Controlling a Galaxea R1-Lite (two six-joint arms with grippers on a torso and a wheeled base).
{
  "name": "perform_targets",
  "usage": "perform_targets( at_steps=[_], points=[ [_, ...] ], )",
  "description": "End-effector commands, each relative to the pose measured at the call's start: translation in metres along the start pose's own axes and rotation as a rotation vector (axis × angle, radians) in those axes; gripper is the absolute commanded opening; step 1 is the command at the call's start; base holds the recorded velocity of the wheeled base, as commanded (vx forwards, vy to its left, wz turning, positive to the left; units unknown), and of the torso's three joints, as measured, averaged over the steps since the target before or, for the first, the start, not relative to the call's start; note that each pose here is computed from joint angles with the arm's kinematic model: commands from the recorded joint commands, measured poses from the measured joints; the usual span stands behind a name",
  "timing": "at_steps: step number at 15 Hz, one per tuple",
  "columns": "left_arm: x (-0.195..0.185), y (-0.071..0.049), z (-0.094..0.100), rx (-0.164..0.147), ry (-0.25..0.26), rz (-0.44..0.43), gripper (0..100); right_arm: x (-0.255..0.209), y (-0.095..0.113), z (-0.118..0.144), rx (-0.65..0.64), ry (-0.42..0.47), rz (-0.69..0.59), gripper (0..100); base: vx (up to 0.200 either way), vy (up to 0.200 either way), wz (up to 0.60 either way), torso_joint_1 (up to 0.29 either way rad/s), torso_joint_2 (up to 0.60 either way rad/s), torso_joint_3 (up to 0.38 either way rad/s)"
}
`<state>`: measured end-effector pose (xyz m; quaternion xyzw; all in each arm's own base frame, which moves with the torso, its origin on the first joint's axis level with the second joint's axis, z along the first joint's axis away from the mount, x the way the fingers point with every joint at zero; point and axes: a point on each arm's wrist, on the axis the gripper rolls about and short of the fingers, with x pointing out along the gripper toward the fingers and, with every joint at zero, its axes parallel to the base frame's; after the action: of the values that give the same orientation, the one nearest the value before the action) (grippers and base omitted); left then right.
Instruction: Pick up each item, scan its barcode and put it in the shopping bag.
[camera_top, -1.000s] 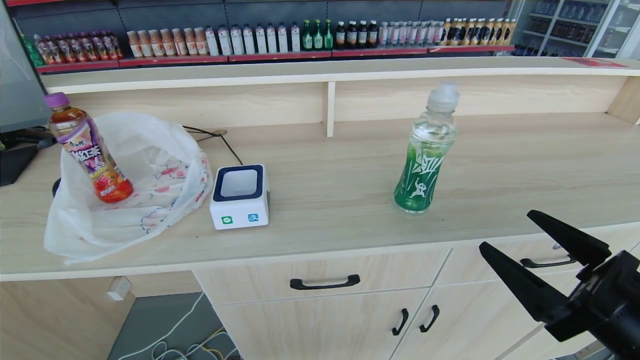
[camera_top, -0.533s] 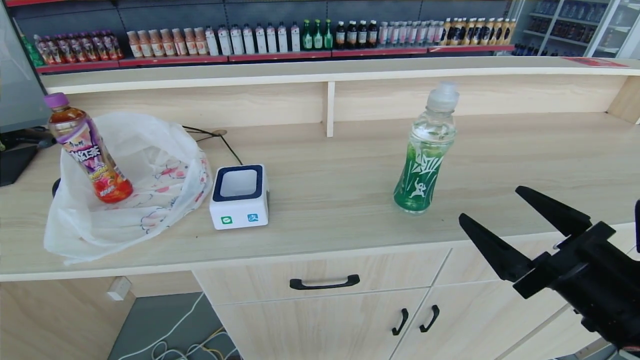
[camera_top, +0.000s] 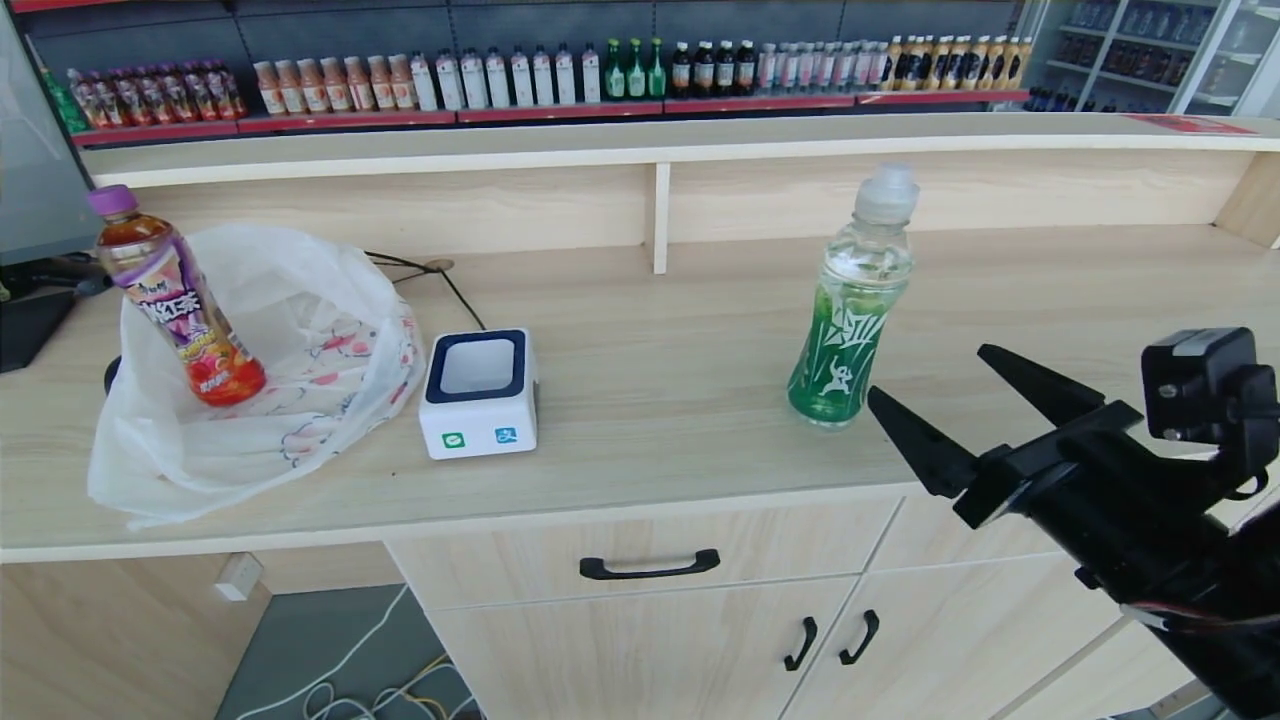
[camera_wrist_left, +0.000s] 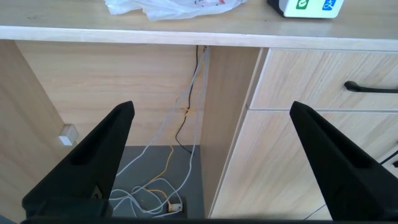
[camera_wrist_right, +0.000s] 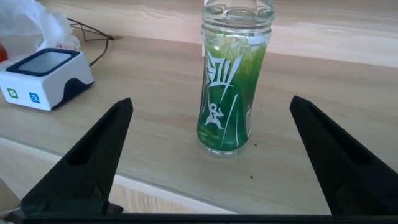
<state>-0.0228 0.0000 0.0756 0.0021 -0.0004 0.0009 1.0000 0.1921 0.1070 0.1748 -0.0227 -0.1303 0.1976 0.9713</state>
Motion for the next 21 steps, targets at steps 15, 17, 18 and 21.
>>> perform_targets(
  at_steps=[15, 17, 18, 21],
  points=[
    [0.000, 0.000, 0.000, 0.000, -0.001, 0.001, 100, 0.093, -0.017, -0.018, -0.022, 0.081, -0.049, 100, 0.000, 0.000, 0.00, 0.000, 0.00, 0.000],
    [0.000, 0.000, 0.000, 0.000, -0.001, 0.001, 100, 0.101, -0.020, -0.018, -0.022, 0.070, -0.063, 100, 0.000, 0.000, 0.00, 0.000, 0.00, 0.000],
    [0.000, 0.000, 0.000, -0.001, -0.001, 0.000, 100, 0.102, -0.021, -0.019, -0.025, 0.069, -0.069, 100, 0.000, 0.000, 0.00, 0.000, 0.00, 0.000],
    [0.000, 0.000, 0.000, 0.000, -0.001, 0.000, 100, 0.108, -0.025, -0.022, -0.028, 0.069, -0.081, 100, 0.000, 0.000, 0.00, 0.000, 0.00, 0.000]
  ],
)
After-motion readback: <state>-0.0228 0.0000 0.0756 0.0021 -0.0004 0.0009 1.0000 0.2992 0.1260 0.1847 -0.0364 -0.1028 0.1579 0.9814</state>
